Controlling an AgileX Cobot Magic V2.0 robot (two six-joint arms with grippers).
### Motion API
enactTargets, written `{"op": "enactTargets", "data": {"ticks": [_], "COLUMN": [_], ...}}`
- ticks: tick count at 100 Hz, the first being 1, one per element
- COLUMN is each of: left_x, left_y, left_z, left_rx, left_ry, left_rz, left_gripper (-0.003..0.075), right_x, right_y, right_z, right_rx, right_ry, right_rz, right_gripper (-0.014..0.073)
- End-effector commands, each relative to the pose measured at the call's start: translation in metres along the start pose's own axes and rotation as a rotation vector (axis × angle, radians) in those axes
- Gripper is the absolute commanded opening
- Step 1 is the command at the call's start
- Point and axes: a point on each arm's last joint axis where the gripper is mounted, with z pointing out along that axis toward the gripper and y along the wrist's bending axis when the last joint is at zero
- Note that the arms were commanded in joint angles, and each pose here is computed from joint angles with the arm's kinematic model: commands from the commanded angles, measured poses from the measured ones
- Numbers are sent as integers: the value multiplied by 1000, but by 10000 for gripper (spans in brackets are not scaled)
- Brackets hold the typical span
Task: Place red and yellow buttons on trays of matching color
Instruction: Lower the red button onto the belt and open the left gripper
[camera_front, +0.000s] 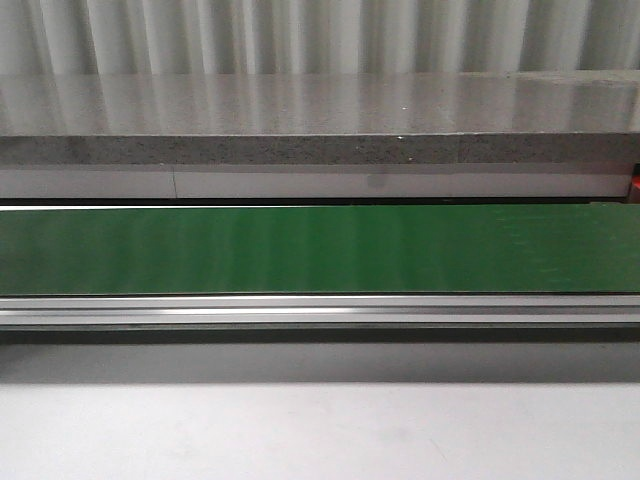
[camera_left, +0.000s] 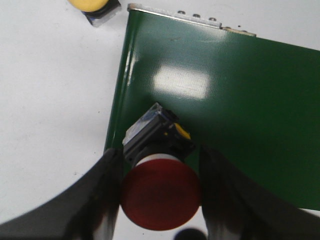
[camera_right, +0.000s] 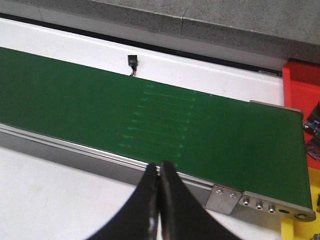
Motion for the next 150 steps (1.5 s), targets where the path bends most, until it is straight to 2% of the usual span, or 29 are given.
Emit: {"op": "enactTargets", "data": {"ticks": [1, 24, 36, 43, 58, 65, 81, 94, 111, 127, 150], "left_x": [-5, -9, -11, -12, -13, -15, -27, -40, -48, -54, -67], "left_y": [-8, -8, -8, -8, -9, -9, -11, -6, 11, 31, 54], "left_z": [-13, 1, 9, 11, 12, 10, -3, -17, -22, -12, 10], "left_rx": [18, 20, 19, 23, 34, 35, 40, 54, 57, 41, 45], "left_ry": [-62, -24, -2, 3, -4, -18, -119, -236, -305, -270, -117], "left_rz": [14, 27, 33, 31, 26, 27, 4, -112, -250, -323, -392], "left_gripper": [166, 168, 201, 259, 452, 496, 495, 495, 494, 494, 494], "right_x": [-13, -13, -13, -13, -13, -13, -13, -13, -13, -13, -13], "right_y": [0, 0, 0, 0, 0, 0, 0, 0, 0, 0, 0], "right_z": [-3, -3, -3, -3, -3, -3, -3, -3, -3, -3, -3], "right_rx": [3, 3, 3, 3, 3, 3, 3, 3, 3, 3, 3], "right_ry": [-84, -84, -84, -84, -84, -84, -84, -84, -84, -84, -84], "right_rz": [-14, -14, -14, -14, -14, -14, -14, -14, -14, -14, -14], "right_gripper": [-66, -66, -66, -66, -66, -66, -66, -66, -66, -66, -66]}}
